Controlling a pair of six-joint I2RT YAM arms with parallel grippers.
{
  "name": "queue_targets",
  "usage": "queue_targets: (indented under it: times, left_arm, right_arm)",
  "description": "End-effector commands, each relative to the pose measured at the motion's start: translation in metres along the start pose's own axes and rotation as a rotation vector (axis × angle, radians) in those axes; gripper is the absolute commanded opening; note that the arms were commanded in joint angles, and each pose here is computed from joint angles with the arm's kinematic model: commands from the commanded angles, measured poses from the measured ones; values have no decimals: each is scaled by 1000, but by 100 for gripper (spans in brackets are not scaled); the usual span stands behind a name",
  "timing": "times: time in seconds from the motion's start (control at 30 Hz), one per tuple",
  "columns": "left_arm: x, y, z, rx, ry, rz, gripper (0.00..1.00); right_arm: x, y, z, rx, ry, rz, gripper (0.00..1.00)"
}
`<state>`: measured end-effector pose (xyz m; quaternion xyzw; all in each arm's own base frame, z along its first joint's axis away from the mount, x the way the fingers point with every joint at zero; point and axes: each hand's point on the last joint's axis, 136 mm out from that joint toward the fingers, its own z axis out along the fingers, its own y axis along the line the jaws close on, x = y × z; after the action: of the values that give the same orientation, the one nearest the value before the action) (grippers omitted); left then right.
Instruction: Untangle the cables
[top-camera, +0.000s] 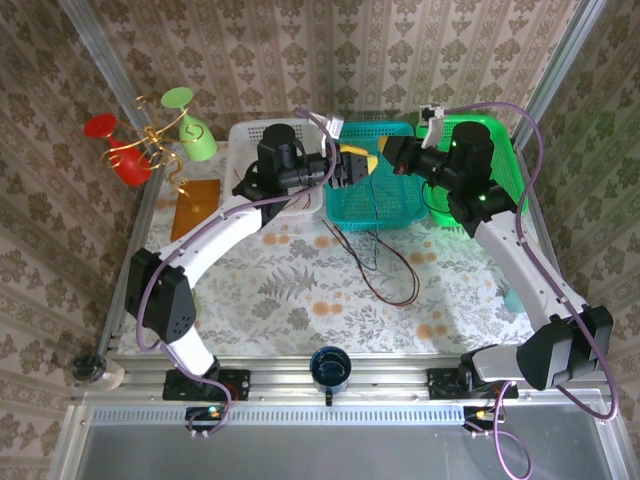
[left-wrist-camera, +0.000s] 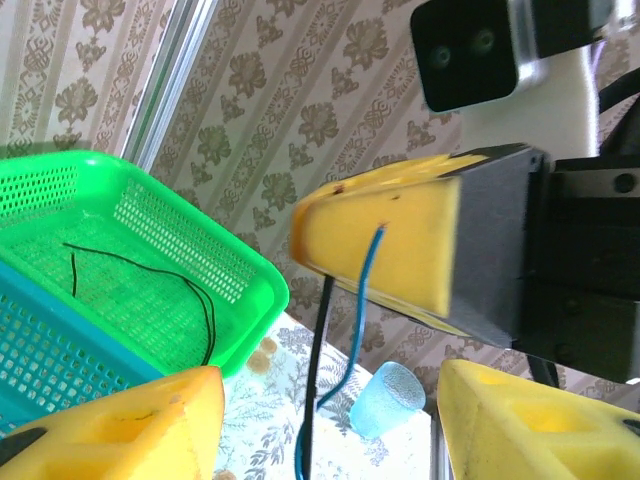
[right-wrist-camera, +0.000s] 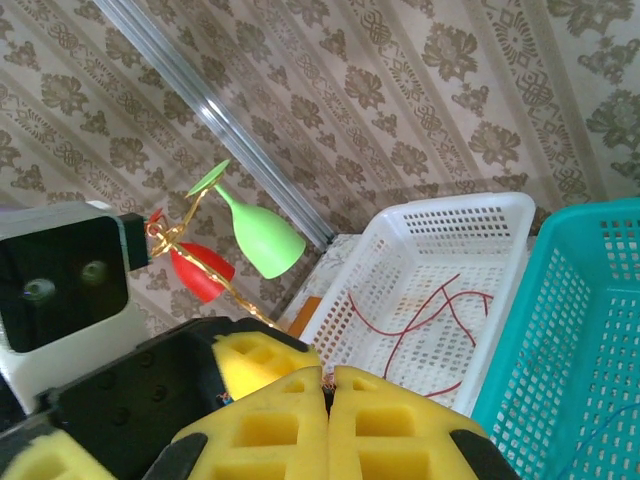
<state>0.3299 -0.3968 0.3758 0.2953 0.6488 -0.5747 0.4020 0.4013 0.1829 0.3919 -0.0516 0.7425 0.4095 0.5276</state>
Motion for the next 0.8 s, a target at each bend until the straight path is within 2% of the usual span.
queue_targets:
  times: [0.0,0.37,0.57,0.77]
  left_arm:
    - [-14,-14,3,36,-28,32,58]
    - [-17,-15,7,59,-49,10,37]
    - [-13,-14,9,59,-42,1,35]
    - [-12,-12,9,46,-42,-3,14]
  right_arm:
    - [0,12,-5,-32,11,-8,0]
    - [5,14,-1,-48,33,1,0]
    - [7,16,1,-64,39,5,0]
    - [9,14,2,-58,46,-1,0]
